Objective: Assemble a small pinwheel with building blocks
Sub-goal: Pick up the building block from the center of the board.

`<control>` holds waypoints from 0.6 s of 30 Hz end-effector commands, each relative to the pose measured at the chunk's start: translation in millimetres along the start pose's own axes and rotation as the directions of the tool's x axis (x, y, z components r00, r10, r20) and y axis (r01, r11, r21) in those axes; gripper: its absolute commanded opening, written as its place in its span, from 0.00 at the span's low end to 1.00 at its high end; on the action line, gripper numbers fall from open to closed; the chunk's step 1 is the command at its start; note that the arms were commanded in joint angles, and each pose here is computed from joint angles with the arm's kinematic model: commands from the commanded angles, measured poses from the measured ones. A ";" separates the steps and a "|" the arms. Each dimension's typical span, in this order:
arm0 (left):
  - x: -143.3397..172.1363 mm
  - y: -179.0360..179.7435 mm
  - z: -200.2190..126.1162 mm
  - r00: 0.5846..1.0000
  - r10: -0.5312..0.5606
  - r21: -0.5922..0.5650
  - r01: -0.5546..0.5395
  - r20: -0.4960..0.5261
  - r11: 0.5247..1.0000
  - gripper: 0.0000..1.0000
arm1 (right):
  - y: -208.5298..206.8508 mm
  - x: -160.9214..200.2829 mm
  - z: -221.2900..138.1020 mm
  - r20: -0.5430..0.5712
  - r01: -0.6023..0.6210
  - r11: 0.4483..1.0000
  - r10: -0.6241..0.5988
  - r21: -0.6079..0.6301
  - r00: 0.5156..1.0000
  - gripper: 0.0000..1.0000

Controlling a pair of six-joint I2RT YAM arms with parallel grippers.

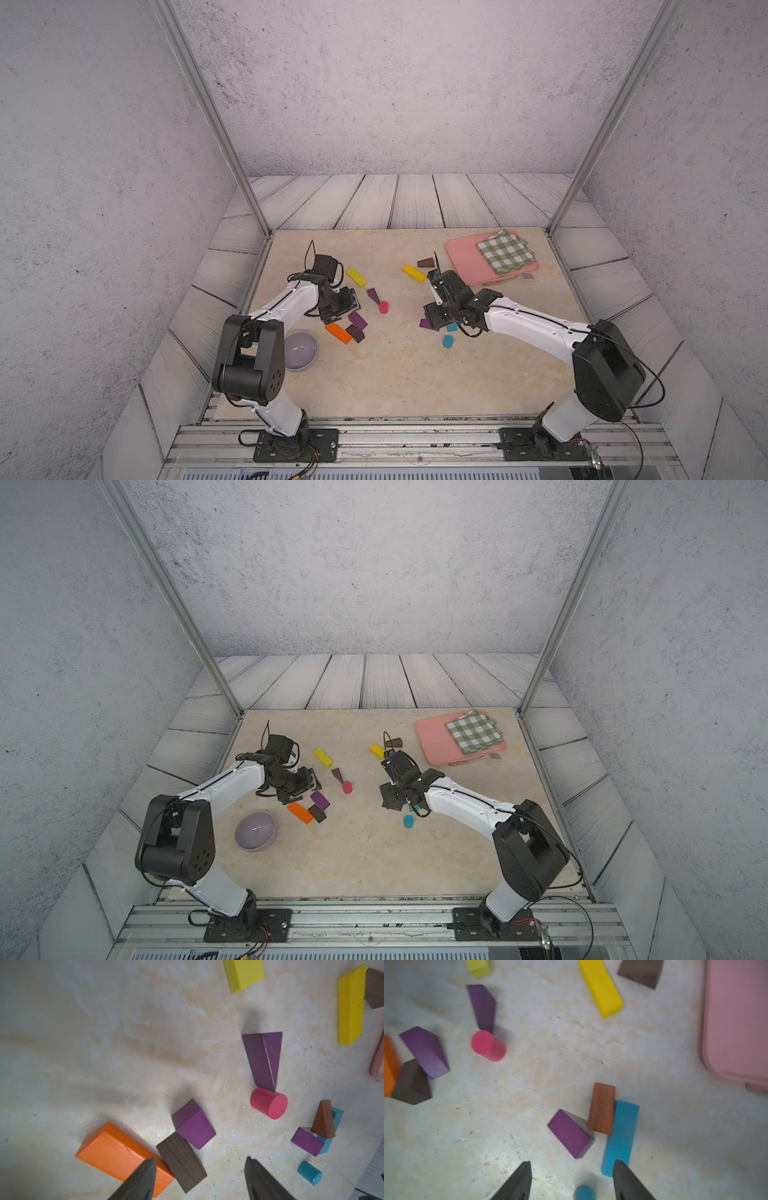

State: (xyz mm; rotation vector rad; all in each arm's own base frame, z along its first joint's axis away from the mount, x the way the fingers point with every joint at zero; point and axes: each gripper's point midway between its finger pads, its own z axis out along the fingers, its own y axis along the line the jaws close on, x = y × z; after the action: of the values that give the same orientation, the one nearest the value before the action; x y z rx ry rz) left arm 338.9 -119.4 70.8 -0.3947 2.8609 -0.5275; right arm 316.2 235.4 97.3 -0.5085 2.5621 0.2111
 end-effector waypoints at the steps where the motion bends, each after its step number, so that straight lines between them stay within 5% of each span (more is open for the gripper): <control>1: 1.3 2.2 -7.6 0.999 0.038 -0.067 -0.037 0.008 0.997 0.82 | -8.2 10.9 -3.5 -0.051 -0.088 0.995 0.085 -0.053 0.995 0.61; 8: -3.0 0.2 -22.4 0.998 0.047 -0.077 -0.043 0.041 0.996 0.96 | -10.4 1.4 28.0 -0.126 -0.109 0.994 0.109 0.008 0.986 0.51; 18: -6.4 4.3 -33.6 0.996 0.052 -0.108 -0.043 0.078 0.993 0.96 | -1.7 8.0 61.0 -0.218 -0.154 0.988 0.150 -0.004 0.964 0.46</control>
State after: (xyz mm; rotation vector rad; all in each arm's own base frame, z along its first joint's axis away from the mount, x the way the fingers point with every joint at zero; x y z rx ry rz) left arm 335.7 -107.8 92.5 -0.3634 2.8311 -0.3816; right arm 340.4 243.1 52.6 -0.3809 2.7633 0.2370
